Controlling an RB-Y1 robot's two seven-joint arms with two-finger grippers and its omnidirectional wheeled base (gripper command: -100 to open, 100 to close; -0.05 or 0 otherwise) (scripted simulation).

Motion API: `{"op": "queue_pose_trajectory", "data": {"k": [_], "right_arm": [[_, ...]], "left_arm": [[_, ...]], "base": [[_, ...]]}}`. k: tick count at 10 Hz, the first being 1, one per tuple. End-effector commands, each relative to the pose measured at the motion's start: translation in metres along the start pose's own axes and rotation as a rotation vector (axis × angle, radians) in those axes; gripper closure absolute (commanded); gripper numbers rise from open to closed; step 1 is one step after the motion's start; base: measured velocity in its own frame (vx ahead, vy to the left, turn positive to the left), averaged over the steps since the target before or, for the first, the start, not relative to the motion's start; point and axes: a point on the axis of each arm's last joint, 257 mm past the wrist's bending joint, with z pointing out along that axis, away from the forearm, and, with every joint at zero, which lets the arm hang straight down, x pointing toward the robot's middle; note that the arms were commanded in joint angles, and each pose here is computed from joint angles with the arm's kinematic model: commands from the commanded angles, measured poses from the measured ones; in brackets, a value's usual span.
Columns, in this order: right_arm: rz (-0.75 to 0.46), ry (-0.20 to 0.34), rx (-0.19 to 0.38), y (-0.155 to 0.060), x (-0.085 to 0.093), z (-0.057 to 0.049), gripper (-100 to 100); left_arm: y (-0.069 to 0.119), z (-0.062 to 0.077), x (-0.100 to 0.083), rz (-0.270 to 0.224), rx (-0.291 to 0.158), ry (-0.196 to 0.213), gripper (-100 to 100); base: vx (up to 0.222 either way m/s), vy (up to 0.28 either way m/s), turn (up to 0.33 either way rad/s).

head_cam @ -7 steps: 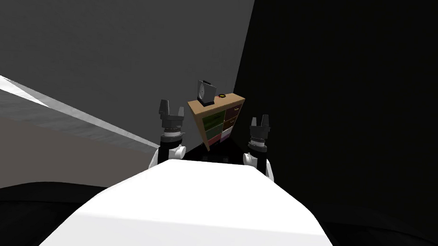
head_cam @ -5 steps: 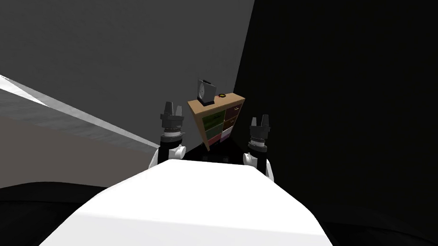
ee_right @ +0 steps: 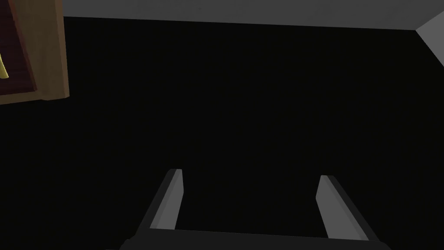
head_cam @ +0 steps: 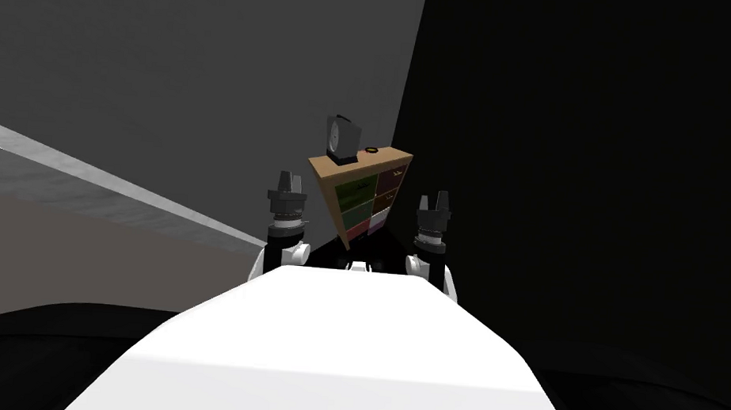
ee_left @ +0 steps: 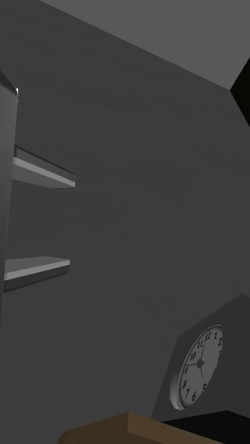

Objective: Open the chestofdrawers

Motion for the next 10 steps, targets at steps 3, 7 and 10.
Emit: {"op": "queue_pose_trajectory", "data": {"k": [3, 7, 10], "right_arm": [[-0.033, 0.036, 0.011, -0.006, 0.006, 0.001, -100], [-0.200, 0.142, 0.057, -0.040, 0.027, 0.009, -100], [-0.370, 0.210, 0.098, -0.075, 0.041, 0.022, -100]], "left_arm": [[0.000, 0.000, 0.000, 0.000, 0.000, 0.000, 0], [0.000, 0.000, 0.000, 0.000, -0.001, 0.000, 0], [0.000, 0.000, 0.000, 0.000, -0.001, 0.000, 0]], "base": [[-0.002, -0.002, 0.020], [-0.035, -0.026, 0.106], [-0.059, -0.049, 0.168]]}}
